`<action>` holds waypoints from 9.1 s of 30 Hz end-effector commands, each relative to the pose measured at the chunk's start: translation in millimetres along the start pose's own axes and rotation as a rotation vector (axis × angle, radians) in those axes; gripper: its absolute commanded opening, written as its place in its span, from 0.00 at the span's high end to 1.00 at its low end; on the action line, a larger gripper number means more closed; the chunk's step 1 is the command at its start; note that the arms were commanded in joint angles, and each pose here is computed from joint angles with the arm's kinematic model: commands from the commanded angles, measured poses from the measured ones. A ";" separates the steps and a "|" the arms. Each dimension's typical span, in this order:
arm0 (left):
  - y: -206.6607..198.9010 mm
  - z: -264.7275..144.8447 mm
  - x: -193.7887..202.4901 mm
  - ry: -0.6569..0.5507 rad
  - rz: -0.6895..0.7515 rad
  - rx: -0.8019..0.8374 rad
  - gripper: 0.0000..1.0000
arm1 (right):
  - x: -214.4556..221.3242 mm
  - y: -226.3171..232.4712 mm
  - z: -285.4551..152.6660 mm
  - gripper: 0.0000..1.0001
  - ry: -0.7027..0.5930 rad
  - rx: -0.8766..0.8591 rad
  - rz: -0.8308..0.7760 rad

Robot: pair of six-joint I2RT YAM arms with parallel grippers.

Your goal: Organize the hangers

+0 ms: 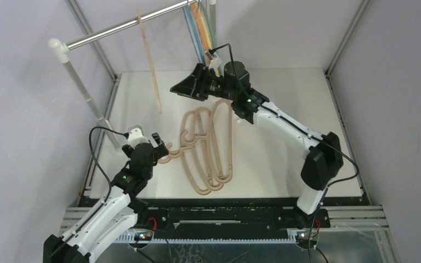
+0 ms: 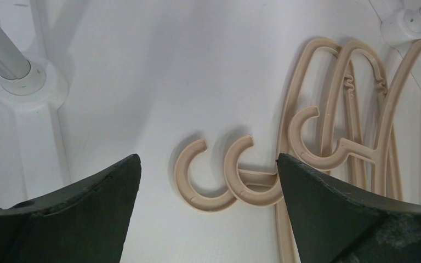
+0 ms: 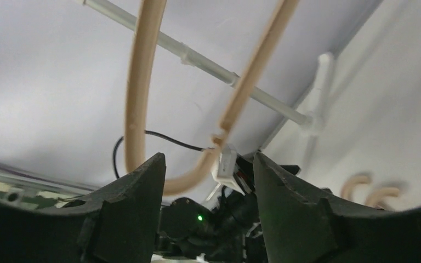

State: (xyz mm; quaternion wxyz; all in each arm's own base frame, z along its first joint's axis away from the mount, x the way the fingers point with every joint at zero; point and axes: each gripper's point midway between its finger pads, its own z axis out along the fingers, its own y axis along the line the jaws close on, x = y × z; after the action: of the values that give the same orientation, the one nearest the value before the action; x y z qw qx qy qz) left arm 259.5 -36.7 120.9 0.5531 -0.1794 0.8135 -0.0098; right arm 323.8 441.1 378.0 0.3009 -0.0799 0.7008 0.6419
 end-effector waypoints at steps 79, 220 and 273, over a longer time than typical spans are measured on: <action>4.9 -5.7 -10.4 -0.029 -0.017 -0.023 0.01 | 204.7 -84.3 -220.8 0.98 0.444 0.558 -0.323; 9.9 -7.2 -13.9 -0.048 -0.008 -0.041 0.01 | 299.5 -236.6 -111.4 0.61 0.640 0.900 -0.593; 4.2 -13.5 -29.1 -0.087 -0.045 -0.009 0.01 | 58.7 100.8 -160.0 0.97 0.026 -0.222 -0.158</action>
State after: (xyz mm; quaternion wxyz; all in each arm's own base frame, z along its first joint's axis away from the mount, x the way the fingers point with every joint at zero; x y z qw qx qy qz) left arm 250.9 -23.7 126.6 0.5628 -0.1959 0.8030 0.0064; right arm 161.4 317.7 369.1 0.2664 -0.1852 0.6958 0.6407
